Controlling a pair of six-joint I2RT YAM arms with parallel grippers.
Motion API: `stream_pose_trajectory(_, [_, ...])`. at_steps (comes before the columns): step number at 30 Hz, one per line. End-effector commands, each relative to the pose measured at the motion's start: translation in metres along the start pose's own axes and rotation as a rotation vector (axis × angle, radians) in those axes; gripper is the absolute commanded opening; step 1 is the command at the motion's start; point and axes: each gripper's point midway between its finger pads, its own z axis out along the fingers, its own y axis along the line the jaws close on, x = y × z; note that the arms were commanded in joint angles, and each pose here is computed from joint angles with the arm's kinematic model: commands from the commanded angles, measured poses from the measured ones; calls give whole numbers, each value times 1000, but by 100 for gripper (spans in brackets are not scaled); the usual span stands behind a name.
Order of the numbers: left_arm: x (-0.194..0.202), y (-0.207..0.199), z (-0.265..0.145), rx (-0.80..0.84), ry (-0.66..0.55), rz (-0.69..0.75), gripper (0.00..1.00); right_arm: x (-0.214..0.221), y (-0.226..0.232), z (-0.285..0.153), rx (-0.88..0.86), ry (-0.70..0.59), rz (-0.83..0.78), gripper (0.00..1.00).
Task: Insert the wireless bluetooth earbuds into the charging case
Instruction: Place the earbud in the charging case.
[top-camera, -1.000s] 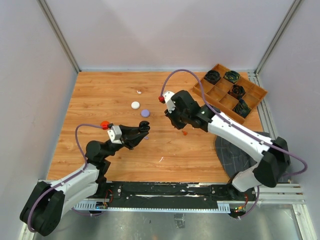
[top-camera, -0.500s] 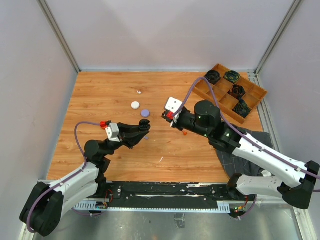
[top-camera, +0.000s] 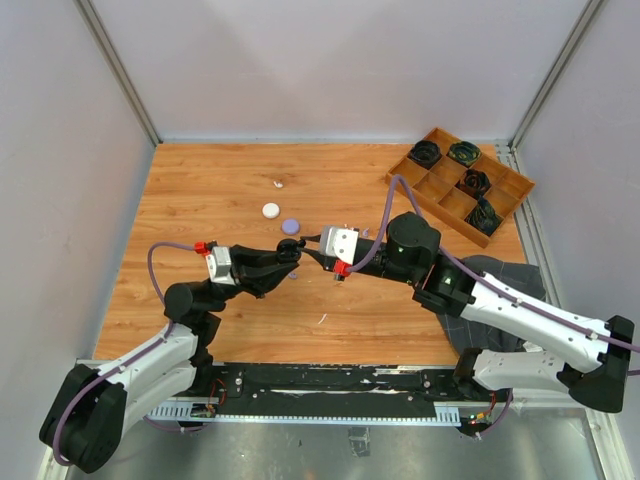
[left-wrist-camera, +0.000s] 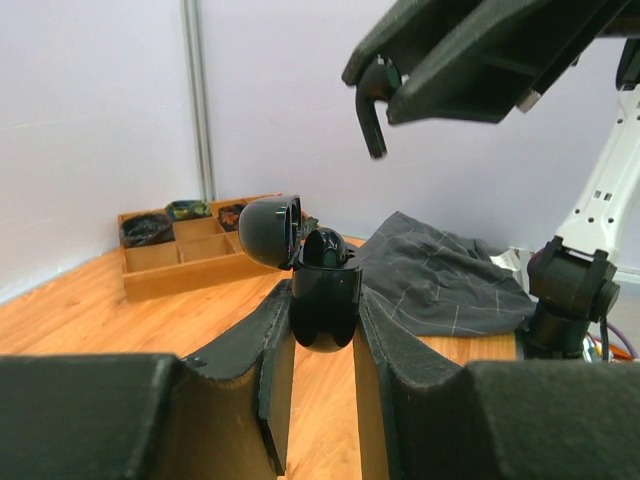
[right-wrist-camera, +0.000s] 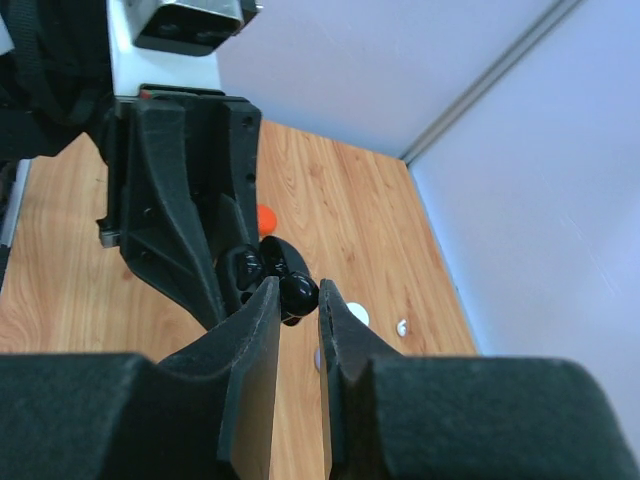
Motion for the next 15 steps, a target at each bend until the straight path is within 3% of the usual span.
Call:
stream_pose_trajectory(1, [-29, -11, 8, 58, -81, 32, 0, -15, 14, 7, -46, -96, -42, 11])
stream_pose_trajectory(15, [-39, -21, 9, 106, -110, 17, 0, -8, 20, 17, -70, -96, -36, 11])
